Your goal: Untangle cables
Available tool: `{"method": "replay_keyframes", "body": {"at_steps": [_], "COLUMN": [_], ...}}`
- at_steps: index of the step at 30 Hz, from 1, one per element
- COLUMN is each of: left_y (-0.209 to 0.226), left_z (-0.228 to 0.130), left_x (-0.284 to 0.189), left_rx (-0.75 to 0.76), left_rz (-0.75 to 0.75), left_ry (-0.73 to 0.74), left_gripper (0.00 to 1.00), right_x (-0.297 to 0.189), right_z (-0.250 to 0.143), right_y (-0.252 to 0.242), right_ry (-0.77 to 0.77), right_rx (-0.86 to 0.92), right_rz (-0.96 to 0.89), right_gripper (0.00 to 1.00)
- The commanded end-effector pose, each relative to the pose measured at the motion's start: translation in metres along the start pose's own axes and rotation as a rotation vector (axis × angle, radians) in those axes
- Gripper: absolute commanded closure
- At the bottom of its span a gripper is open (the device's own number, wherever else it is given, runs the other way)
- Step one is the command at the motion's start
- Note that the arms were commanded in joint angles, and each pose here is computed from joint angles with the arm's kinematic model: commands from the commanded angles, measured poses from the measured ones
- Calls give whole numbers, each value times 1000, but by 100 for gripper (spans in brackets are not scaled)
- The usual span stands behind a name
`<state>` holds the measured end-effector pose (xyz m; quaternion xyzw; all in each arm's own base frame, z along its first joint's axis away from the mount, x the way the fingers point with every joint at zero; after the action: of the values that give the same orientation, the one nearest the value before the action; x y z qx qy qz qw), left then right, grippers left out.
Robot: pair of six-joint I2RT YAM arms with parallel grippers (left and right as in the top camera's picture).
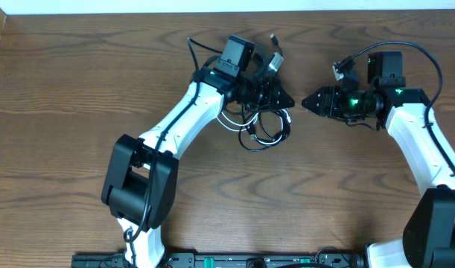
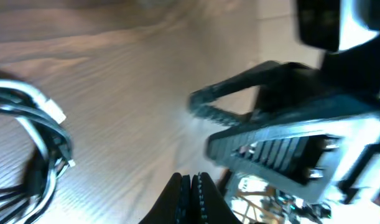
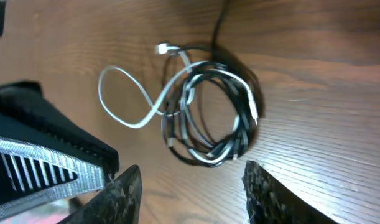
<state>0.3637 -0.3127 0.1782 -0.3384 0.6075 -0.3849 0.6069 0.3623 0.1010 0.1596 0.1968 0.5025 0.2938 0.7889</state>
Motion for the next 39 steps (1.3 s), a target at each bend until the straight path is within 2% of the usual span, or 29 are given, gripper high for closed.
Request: {"method": "replay_keyframes", "body": {"at_steps": [1, 5, 8, 13, 17, 33, 39], "left_y": [-11, -5, 13, 69, 90, 103, 104], "left_z": [3, 16, 32, 49, 47, 42, 40], "left_x": [-13, -25, -39, -62, -72, -82, -82], "left_rx": [-4, -5, -40, -172, -202, -245, -254], "left_rz": [-97, -95, -29, 253, 363, 410, 415], "left_ry": [33, -13, -95, -264, -289, -279, -271], "left_gripper": [93, 93, 93, 93, 92, 93, 93], "right_x": [8, 25, 47, 81, 109, 179, 191], "right_z": [-4, -11, -15, -16, -27, -55, -62], "right_y": [12, 9, 12, 16, 12, 4, 0], "right_ry": [25, 70, 102, 115, 151, 214, 208], "right_rx": [-25, 0, 12, 42, 63, -17, -43], "right_rz": [66, 33, 25, 1, -43, -63, -170], "right_gripper": [51, 51, 52, 56, 60, 64, 75]}}
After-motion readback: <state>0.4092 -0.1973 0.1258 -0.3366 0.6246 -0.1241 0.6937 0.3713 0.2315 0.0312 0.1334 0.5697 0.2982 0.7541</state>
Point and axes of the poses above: each gripper's point midway between its finger pads, its own x axis out along the fingers, its own y axis along the line the jaws close on, z = x × y, the point moved 3 cm from there along -x, back along the fingers, and after that the axes turned 11 degrees about -x, right-handed, at the moved point
